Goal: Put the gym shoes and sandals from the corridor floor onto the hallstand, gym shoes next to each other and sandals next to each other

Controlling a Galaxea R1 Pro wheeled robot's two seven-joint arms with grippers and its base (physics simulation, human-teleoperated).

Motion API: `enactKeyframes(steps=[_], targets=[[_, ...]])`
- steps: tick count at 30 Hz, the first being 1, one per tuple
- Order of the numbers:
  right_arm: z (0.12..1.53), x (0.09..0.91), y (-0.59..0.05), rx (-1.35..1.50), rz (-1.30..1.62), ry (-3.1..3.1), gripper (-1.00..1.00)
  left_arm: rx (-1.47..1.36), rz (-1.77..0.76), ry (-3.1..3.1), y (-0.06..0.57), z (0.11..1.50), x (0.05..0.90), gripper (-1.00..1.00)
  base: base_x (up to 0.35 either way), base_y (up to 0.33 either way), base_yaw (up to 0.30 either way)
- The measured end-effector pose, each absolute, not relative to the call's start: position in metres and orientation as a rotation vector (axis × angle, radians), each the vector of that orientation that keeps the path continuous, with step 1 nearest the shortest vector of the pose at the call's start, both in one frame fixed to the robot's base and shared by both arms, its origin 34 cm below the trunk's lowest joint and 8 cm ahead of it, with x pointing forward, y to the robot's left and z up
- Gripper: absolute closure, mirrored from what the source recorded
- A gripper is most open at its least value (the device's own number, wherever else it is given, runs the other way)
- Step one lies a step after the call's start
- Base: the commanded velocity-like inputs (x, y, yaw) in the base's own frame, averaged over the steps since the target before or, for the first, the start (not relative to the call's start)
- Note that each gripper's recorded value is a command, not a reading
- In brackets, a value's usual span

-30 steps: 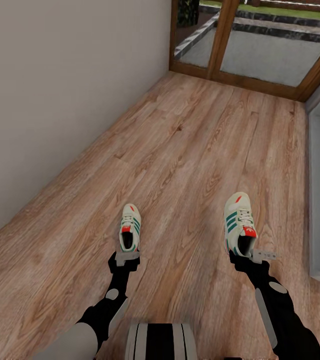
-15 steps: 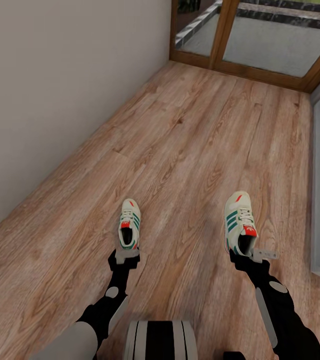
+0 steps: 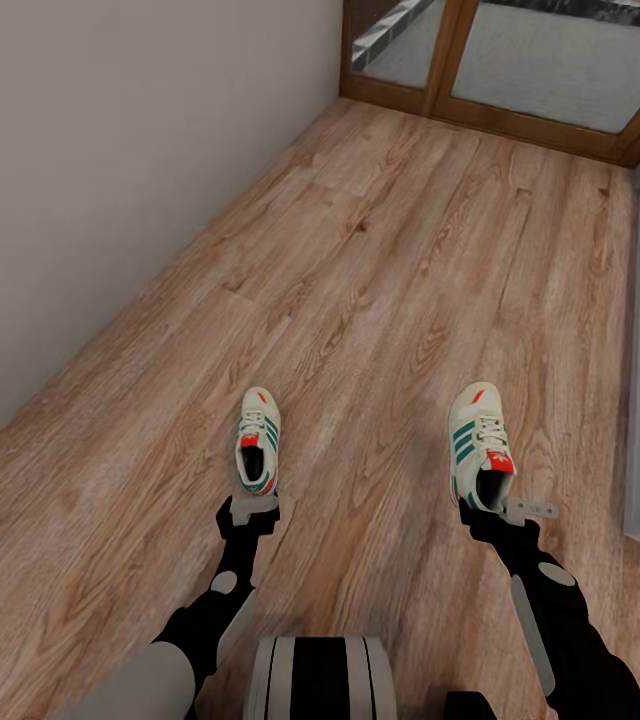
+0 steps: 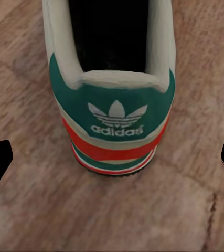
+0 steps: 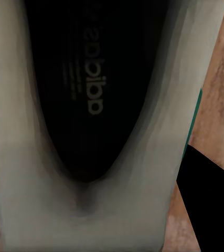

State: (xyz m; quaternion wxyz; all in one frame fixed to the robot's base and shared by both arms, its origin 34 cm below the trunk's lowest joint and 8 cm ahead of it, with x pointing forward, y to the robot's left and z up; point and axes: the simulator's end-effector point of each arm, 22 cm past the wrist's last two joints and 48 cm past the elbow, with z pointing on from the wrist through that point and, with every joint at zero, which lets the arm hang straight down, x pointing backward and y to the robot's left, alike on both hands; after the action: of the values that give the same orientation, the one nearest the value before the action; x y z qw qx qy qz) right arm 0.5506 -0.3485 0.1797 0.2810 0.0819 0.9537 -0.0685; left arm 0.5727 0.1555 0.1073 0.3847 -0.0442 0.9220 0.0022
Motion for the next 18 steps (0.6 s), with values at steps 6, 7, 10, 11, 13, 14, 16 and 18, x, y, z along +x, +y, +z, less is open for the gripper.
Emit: enactKeyframes(steps=[6, 7, 10, 11, 13, 14, 16, 18], targets=[[0.1800, 0.5506, -0.3486, 0.219, -0.184, 2.555, 1.00, -0.113, 0.005, 2.348, 0.1553, 0.1079, 0.5732, -1.00, 0.116, 0.000, 0.000], [0.1799, 0.5506, -0.3486, 0.219, -0.184, 2.556, 1.00, -0.113, 0.005, 2.348, 0.1552, 0.1079, 0.5733, -1.00, 0.111, 0.000, 0.000], [0.1798, 0.5506, -0.3487, 0.219, -0.184, 2.556, 1.00, -0.113, 0.005, 2.348, 0.1554, 0.1078, 0.5733, -1.00, 0.055, 0.000, 0.000], [0.1798, 0.5506, -0.3488, 0.219, -0.184, 2.556, 1.00, -0.113, 0.005, 2.348, 0.1554, 0.1077, 0.5732, -1.00, 0.029, 0.000, 0.000], [0.1798, 0.5506, -0.3488, 0.219, -0.184, 2.556, 1.00, -0.113, 0.005, 2.348, 0.1552, 0.1078, 0.5733, -1.00, 0.012, 0.000, 0.000], [0.1797, 0.5506, -0.3487, 0.219, -0.184, 2.556, 1.00, -0.113, 0.005, 2.348, 0.1551, 0.1078, 0.5733, -1.00, 0.005, 0.000, 0.000], [0.1797, 0.5505, -0.3487, 0.219, -0.184, 2.556, 1.00, -0.113, 0.005, 2.348, 0.1551, 0.1078, 0.5733, -1.00, 0.003, 0.000, 0.000], [0.1797, 0.5506, -0.3487, 0.219, -0.184, 2.556, 1.00, -0.113, 0.005, 2.348, 0.1552, 0.1077, 0.5733, -1.00, 0.001, 0.000, 0.000]])
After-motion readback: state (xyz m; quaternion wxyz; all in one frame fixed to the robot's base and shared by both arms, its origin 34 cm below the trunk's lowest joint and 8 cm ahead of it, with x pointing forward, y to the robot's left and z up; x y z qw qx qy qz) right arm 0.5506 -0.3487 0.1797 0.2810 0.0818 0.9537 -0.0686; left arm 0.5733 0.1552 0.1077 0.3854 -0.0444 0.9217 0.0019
